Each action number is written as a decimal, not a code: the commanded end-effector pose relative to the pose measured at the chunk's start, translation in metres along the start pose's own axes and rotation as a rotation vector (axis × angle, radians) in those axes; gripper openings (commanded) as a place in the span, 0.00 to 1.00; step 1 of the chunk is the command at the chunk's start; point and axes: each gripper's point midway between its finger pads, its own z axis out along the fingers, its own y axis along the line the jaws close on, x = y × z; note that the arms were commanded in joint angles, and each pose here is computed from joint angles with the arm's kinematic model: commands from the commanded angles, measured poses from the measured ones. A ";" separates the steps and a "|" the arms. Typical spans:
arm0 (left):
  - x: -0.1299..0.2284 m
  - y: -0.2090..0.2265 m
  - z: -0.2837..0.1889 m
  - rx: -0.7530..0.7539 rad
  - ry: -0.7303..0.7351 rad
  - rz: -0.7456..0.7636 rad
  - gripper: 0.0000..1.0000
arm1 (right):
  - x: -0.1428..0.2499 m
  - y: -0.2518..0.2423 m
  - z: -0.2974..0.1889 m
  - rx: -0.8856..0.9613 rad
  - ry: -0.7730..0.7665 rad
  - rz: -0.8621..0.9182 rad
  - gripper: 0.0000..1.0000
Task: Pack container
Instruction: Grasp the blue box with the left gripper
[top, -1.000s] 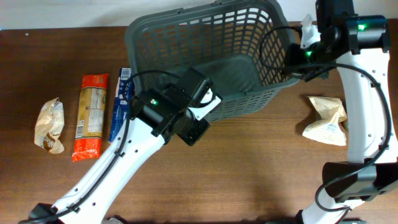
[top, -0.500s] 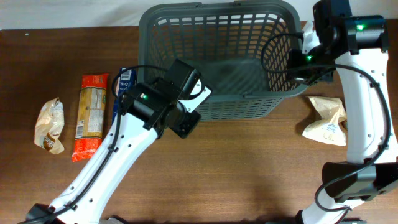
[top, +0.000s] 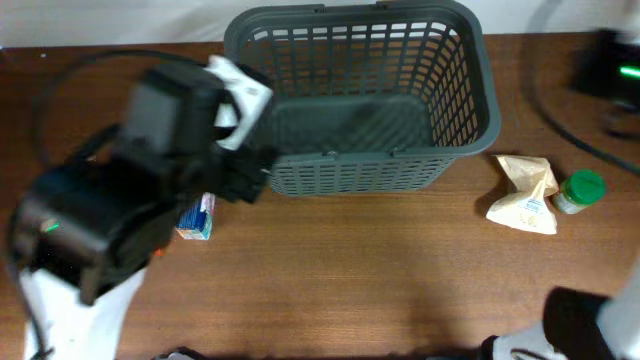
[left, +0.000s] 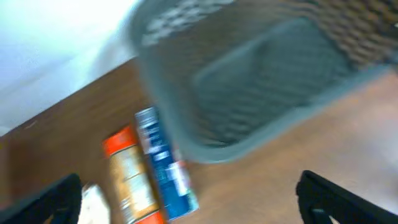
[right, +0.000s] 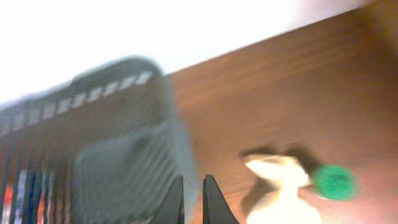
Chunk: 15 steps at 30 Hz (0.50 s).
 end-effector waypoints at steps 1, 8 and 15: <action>0.017 0.049 0.024 -0.146 0.109 -0.101 1.00 | -0.008 -0.059 -0.034 0.147 -0.080 0.140 0.04; 0.053 0.097 0.119 -0.094 0.348 -0.233 0.99 | 0.008 -0.147 -0.059 0.361 -0.074 0.343 0.99; 0.112 0.115 0.238 0.027 0.591 -0.363 0.99 | 0.009 -0.154 -0.061 0.376 -0.076 0.357 0.99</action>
